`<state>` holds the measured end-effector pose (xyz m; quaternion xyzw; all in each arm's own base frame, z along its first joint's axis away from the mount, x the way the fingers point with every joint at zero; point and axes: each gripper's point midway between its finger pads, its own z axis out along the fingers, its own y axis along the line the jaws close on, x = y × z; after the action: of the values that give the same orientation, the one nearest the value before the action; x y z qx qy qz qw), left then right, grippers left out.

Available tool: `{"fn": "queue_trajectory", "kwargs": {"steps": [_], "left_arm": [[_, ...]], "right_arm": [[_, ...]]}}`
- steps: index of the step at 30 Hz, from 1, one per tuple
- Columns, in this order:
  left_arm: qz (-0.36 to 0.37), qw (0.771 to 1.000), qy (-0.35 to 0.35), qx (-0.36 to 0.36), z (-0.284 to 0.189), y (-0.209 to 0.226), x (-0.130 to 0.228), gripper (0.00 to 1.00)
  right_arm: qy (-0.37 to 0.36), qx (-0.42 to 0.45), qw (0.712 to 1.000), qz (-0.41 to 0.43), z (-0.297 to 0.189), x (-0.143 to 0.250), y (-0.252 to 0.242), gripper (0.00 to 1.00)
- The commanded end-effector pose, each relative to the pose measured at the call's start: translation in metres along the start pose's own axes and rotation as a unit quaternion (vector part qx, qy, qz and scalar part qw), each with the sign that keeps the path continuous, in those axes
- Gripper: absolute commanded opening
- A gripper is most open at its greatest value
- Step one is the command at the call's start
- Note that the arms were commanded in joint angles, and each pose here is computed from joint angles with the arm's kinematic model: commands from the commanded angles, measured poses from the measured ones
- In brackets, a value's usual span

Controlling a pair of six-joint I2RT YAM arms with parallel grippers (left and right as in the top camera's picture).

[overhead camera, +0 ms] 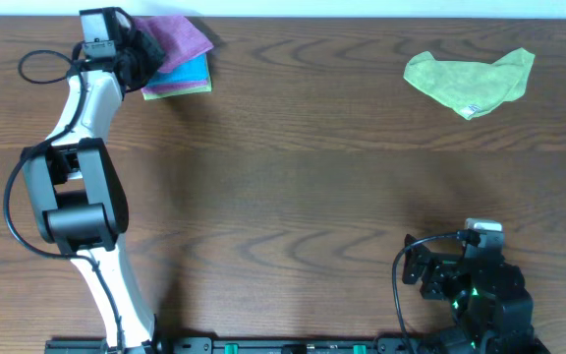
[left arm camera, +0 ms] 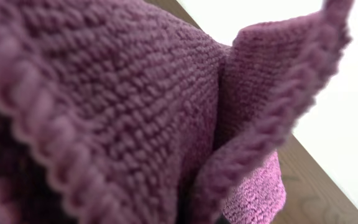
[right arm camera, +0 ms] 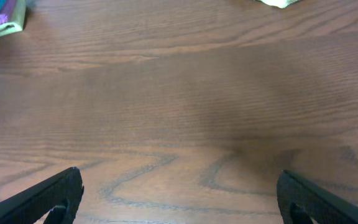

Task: Fold the cloth
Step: 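Lower the towel onto the stack and open the left gripper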

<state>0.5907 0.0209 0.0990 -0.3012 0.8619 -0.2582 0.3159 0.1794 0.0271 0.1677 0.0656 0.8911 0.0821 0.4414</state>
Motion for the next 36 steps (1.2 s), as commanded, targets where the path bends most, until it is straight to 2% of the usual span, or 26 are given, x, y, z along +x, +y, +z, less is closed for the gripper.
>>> {"fn": "queue_trajectory", "kwargs": {"steps": [1,7,9,14,18,29,36], "left_arm": [[0.015,1.000,-0.020,-0.014,-0.005,0.010,-0.018,0.11],[0.012,1.000,-0.010,-0.025,-0.007,0.021,-0.016,0.27],[0.013,1.000,-0.007,-0.028,-0.008,0.022,-0.015,0.38],[0.013,0.999,-0.007,-0.029,-0.009,0.023,-0.016,0.77],[0.010,1.000,-0.010,-0.025,-0.013,0.024,-0.020,0.94],[0.022,0.999,-0.008,-0.037,-0.046,0.025,-0.029,0.96],[0.049,0.997,-0.021,-0.061,-0.085,0.014,-0.033,0.95]], "right_arm": [[-0.002,0.011,1.000,0.008,0.001,0.001,-0.005,0.99],[-0.002,0.011,1.000,0.008,0.001,0.001,-0.005,0.99],[-0.002,0.011,1.000,0.008,0.001,0.001,-0.005,0.99],[-0.002,0.011,1.000,0.008,0.001,0.001,-0.005,0.99],[-0.002,0.011,1.000,0.008,0.001,0.001,-0.005,0.99],[-0.002,0.011,1.000,0.008,0.001,0.001,-0.005,0.99],[-0.002,0.011,1.000,0.008,0.001,0.001,-0.005,0.99]]}}
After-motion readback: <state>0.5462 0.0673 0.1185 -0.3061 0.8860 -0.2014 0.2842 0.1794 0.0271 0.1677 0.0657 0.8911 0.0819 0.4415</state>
